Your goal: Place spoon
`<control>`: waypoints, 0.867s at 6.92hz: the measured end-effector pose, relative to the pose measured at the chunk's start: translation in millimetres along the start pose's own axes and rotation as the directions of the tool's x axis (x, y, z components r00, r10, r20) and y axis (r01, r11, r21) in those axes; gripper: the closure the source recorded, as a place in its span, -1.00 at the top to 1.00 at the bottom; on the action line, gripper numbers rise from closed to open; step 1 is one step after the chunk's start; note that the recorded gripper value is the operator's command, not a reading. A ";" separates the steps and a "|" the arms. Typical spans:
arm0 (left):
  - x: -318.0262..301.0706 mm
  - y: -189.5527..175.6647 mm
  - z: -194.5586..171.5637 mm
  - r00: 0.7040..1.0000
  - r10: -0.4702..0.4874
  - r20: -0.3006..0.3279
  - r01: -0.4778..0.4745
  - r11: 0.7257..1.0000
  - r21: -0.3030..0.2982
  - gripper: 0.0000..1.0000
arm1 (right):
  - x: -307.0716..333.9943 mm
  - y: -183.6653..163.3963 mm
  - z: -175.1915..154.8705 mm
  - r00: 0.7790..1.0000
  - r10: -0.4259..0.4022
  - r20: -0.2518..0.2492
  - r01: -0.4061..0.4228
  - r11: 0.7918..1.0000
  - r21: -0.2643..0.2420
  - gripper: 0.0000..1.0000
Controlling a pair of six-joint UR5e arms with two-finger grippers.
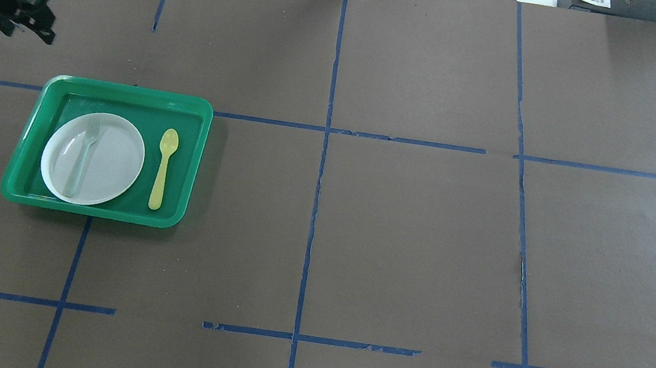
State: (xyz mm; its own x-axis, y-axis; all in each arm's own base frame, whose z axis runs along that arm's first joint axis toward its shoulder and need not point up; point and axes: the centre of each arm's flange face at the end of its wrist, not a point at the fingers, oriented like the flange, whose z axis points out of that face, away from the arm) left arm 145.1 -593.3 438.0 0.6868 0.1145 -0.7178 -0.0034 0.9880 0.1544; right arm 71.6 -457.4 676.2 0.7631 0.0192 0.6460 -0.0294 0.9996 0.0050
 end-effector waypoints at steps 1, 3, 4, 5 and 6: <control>-73.6 9.9 -19.4 0.999 0.043 0.014 -0.043 0.999 0.005 0.50 | 0.0 0.0 0.0 1.000 0.000 0.000 0.000 1.000 0.000 1.00; -204.0 37.5 -44.3 0.996 0.076 0.054 -0.076 0.997 0.002 0.49 | -0.1 0.0 0.0 1.000 0.000 0.001 0.000 1.000 0.000 1.00; -250.9 51.9 -51.9 0.995 0.075 0.064 -0.075 0.997 -0.008 0.49 | -0.1 0.0 0.0 1.000 0.000 0.001 0.000 1.000 0.000 1.00; -289.5 65.5 -60.3 0.994 0.080 0.069 -0.079 0.997 -0.022 0.99 | 0.0 0.0 0.0 1.000 0.000 0.000 0.000 1.000 0.000 1.00; -318.2 80.8 -65.2 0.994 0.085 0.068 -0.083 0.996 -0.036 1.00 | 0.0 0.0 0.0 1.000 0.000 0.000 0.000 1.000 0.000 1.00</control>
State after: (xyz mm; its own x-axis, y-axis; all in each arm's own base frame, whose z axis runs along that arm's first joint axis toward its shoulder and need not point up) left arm -121.1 -543.1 634.6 0.7318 0.1907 -0.6543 -0.0862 0.9783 0.1887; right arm 71.6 -457.4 676.2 0.7631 0.0192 0.6459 -0.0294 0.9996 0.0050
